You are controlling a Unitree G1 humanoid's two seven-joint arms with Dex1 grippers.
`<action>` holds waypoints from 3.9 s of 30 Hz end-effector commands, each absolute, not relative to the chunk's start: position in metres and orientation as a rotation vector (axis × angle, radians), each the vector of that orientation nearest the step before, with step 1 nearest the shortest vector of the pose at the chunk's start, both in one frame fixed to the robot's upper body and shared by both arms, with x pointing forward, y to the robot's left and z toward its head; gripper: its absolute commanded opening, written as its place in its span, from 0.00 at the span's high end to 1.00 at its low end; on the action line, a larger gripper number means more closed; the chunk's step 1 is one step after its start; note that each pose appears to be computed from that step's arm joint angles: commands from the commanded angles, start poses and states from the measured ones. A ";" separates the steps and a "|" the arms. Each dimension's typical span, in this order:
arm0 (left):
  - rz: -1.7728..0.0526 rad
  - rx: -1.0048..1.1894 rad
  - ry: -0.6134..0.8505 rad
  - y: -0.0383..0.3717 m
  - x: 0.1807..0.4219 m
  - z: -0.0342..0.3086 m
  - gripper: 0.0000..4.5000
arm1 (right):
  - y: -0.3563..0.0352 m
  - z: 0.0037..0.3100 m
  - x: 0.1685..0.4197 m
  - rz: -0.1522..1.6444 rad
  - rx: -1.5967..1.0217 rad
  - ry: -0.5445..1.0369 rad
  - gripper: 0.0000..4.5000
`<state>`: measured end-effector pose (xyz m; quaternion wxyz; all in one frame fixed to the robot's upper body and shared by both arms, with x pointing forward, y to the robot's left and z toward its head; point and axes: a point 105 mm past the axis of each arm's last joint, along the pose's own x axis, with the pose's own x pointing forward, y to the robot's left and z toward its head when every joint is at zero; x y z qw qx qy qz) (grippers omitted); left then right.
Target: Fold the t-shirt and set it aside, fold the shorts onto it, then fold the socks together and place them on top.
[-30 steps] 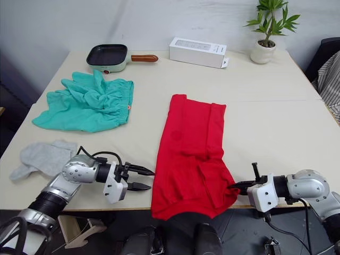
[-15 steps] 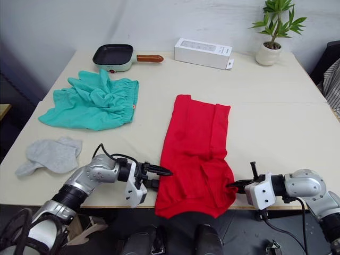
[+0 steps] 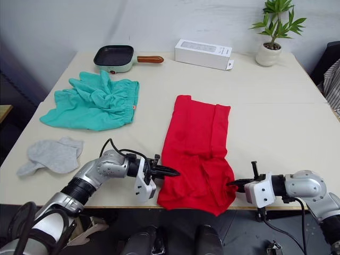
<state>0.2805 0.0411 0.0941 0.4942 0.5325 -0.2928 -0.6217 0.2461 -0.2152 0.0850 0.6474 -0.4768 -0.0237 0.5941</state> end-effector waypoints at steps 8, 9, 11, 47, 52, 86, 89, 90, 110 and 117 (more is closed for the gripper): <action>-1.518 1.172 -0.611 0.059 0.275 0.085 1.00 | -0.215 0.098 0.249 1.290 -1.093 -0.103 1.00; -1.516 1.158 -0.625 0.062 0.273 0.089 1.00 | -0.215 0.099 0.249 1.284 -1.091 -0.107 1.00; -1.491 1.082 -0.624 0.068 0.270 0.101 1.00 | -0.215 0.103 0.250 1.270 -1.085 -0.116 1.00; -1.389 0.322 -0.008 0.113 0.353 0.200 1.00 | -0.210 0.233 0.325 1.063 -0.404 0.093 1.00; -1.282 0.117 0.098 0.100 0.393 0.195 1.00 | -0.213 0.224 0.380 0.897 -0.296 0.132 1.00; -0.630 0.144 -0.052 0.137 0.461 0.194 0.22 | -0.262 0.180 0.433 0.337 -0.027 0.025 0.11; -0.683 0.264 -0.099 0.136 0.453 0.193 0.22 | -0.262 0.191 0.416 0.390 -0.047 -0.063 0.02; -0.716 0.309 -0.104 0.134 0.449 0.191 0.22 | -0.258 0.194 0.410 0.422 -0.066 -0.093 0.02; -1.195 0.750 -0.225 0.149 0.355 0.169 0.00 | -0.137 0.140 0.279 1.142 -0.550 -0.077 0.00; -1.236 0.864 -0.211 0.118 0.362 0.139 0.00 | -0.136 0.124 0.317 1.015 -0.710 -0.111 0.00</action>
